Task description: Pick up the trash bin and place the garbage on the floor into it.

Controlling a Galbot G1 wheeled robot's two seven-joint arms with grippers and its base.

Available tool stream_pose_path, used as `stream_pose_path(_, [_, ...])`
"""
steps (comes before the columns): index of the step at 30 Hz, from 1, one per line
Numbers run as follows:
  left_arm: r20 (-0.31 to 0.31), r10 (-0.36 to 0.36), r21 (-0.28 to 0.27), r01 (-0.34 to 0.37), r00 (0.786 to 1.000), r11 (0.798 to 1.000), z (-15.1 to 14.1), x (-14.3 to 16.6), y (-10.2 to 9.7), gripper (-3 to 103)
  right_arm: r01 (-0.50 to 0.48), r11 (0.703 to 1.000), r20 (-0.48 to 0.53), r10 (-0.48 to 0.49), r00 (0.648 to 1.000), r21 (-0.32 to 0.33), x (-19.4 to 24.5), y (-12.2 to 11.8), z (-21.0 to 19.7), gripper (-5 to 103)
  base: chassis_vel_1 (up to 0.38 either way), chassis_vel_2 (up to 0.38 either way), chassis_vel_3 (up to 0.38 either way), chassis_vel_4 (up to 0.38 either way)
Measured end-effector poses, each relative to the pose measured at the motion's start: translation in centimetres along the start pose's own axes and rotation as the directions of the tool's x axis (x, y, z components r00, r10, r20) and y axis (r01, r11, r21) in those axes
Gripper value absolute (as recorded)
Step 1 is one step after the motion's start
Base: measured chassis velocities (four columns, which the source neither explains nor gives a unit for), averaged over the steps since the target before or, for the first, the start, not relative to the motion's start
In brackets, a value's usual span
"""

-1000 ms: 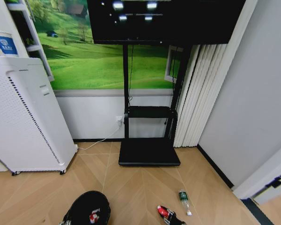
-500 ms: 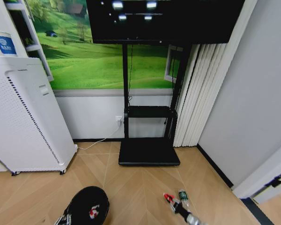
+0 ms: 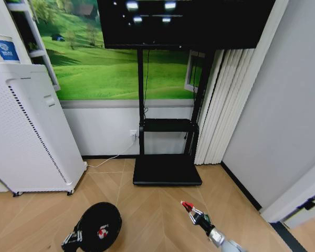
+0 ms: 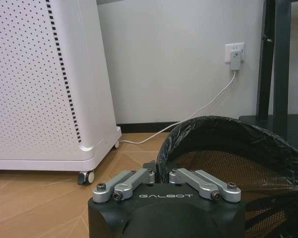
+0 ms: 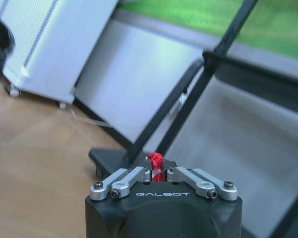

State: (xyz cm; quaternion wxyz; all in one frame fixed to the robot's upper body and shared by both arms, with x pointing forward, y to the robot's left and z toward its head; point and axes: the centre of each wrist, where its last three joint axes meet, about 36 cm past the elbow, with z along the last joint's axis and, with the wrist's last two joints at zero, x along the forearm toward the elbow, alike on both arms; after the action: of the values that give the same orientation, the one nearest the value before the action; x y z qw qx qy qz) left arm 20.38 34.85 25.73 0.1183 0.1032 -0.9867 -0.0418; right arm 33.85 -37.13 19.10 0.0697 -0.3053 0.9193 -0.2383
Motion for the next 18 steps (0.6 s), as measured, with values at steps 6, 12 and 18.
stream_pose_path(6, [0.017, 0.010, 0.001, -0.010, 1.000, 1.000, -1.7, -1.2, -0.5, 7, 0.022, 0.999, 0.089, -0.020, 0.996, -0.031, 0.0, 0.9, -3.6, 10, 0.000, 0.000, 0.000, 0.000])
stream_pose_path(12, [0.024, 0.030, 0.007, -0.030, 0.999, 1.000, -2.8, -1.6, -1.6, 7, 0.094, 0.994, 0.171, -0.085, 0.982, -0.049, -0.5, 2.1, -6.6, 10, 0.000, 0.000, 0.000, 0.000])
stream_pose_path(18, [0.014, 0.049, 0.006, -0.050, 0.999, 0.999, -2.3, -1.0, -2.5, 7, 0.171, 0.984, 0.249, -0.151, 0.957, -0.058, -1.9, 3.3, -9.0, 10, 0.000, 0.000, 0.000, 0.000])
